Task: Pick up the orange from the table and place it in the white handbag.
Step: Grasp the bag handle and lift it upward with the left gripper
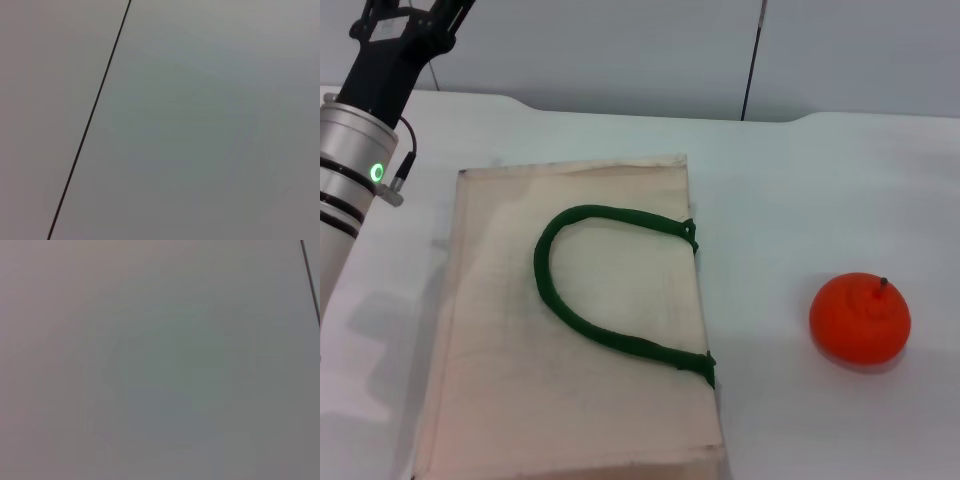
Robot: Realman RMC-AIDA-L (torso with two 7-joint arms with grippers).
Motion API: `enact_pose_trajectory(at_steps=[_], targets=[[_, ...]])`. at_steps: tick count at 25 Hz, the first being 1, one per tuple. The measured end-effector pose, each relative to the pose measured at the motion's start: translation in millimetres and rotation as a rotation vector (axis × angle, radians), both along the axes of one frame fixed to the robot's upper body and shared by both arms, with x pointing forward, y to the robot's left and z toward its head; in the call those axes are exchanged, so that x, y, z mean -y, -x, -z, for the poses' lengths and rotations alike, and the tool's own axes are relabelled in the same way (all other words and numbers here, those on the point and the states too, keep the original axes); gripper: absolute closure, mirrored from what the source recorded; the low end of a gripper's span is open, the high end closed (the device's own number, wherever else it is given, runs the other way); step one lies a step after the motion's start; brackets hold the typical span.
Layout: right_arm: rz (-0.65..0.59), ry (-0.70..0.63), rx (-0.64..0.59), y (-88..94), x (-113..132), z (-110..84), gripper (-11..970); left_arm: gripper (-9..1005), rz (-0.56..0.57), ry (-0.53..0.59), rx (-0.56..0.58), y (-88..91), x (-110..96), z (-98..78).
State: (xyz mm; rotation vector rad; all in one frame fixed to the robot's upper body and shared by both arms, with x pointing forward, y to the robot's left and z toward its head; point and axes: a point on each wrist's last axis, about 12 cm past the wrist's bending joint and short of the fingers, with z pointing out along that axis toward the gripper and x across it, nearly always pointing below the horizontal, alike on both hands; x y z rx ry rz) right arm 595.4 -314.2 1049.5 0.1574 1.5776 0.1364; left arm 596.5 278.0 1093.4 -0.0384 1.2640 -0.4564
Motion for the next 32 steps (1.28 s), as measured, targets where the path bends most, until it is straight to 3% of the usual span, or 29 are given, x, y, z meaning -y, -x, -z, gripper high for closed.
enact_pose_trajectory(at_steps=[15, 20, 24, 27, 32], targets=[[0.001, -0.002, -0.003, 1.2, 0.8, 1.0, 70, 150, 0.001, -0.001, 0.001, -0.1, -0.6, -0.2], [0.004, -0.002, -0.008, 2.1, 1.9, 2.0, 72, 157, 0.081, -0.034, -0.018, -4.7, 2.5, -2.9], [0.010, 0.000, -0.009, 3.1, 4.0, 2.5, 73, 164, 0.210, 0.016, -0.100, -24.3, -4.1, -18.6], [0.010, 0.001, -0.008, 3.0, 4.4, 2.3, 74, 169, 0.353, 0.061, -0.216, -39.4, -18.0, -40.1], [0.012, 0.002, -0.007, 2.7, 5.1, 1.7, 76, 176, 0.499, 0.032, -0.411, -53.8, -39.6, -76.1]])
